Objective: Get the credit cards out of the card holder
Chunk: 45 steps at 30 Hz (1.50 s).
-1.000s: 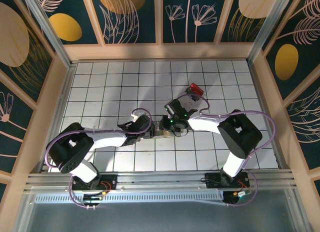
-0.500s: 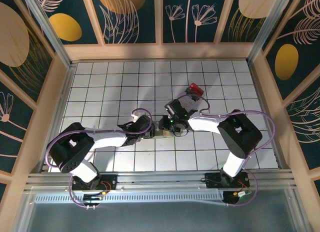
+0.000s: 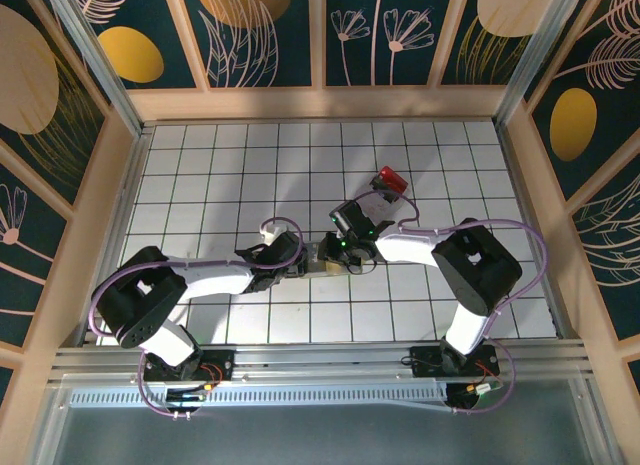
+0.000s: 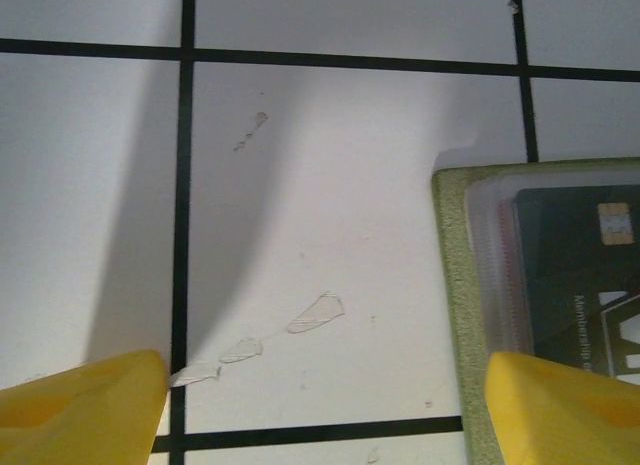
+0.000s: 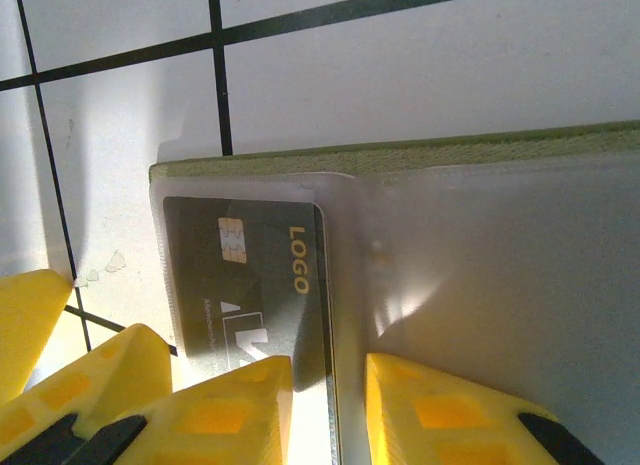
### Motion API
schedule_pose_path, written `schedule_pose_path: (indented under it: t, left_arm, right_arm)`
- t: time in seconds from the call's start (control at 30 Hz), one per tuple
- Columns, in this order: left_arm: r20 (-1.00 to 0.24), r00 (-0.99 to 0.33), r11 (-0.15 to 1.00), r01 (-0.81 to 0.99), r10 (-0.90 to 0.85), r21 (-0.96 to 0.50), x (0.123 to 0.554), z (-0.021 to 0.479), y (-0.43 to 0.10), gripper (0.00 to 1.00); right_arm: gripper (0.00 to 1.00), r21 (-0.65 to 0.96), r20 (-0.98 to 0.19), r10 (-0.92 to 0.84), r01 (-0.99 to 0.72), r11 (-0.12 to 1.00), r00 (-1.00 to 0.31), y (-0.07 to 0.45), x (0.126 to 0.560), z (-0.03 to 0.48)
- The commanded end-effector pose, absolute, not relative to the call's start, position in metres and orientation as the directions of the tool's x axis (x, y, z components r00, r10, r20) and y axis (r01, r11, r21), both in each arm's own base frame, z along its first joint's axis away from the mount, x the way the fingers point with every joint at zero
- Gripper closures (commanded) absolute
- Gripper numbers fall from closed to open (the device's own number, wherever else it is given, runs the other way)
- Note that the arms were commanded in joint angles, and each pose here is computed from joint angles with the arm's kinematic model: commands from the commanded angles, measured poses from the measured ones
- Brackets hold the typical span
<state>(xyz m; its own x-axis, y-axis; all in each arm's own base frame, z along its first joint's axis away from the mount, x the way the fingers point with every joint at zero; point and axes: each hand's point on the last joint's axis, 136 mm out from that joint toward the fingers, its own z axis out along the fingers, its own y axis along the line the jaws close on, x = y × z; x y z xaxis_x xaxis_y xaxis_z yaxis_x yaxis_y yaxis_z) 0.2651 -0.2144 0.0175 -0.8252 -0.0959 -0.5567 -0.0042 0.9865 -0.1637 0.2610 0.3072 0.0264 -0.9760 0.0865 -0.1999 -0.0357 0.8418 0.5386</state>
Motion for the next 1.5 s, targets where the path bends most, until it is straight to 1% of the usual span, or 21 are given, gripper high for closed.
schedule_pose_path:
  t: [0.0,0.37,0.57,0.83,1.0,1.2,1.47]
  left_arm:
    - [-0.548,-0.830,0.992,-0.037,-0.100,-0.125,0.259,0.016,-0.201,0.17]
    - [-0.532,-0.843,0.991,-0.014,-0.081,-0.130,0.261,0.008,-0.210,0.16]
    - [-0.520,-0.850,0.991,-0.014,-0.081,-0.132,0.258,0.004,-0.210,0.16]
    - [-0.522,-0.848,0.991,-0.023,-0.089,-0.131,0.257,0.004,-0.206,0.16]
    - [-0.523,-0.848,0.991,-0.021,-0.087,-0.131,0.257,0.005,-0.207,0.16]
    - [-0.523,-0.848,0.991,-0.022,-0.086,-0.128,0.257,0.005,-0.206,0.16]
    - [-0.523,-0.848,0.991,-0.024,-0.089,-0.130,0.258,0.005,-0.207,0.16]
  right_arm:
    - [0.74,0.538,-0.198,0.098,-0.024,0.842,-0.975,0.302,0.260,0.026]
    - [0.75,0.588,-0.197,0.087,-0.047,0.808,-0.977,0.313,0.259,0.034]
    - [0.77,0.591,-0.211,0.091,-0.053,0.805,-0.973,0.312,0.259,0.041]
    - [0.77,0.594,-0.223,0.087,-0.065,0.802,-0.971,0.314,0.259,0.049]
    - [0.77,0.590,-0.219,0.087,-0.062,0.805,-0.972,0.313,0.259,0.045]
    - [0.76,0.545,-0.216,0.089,-0.045,0.837,-0.972,0.304,0.260,0.032]
    - [0.76,0.568,-0.206,0.083,-0.050,0.822,-0.975,0.310,0.260,0.029]
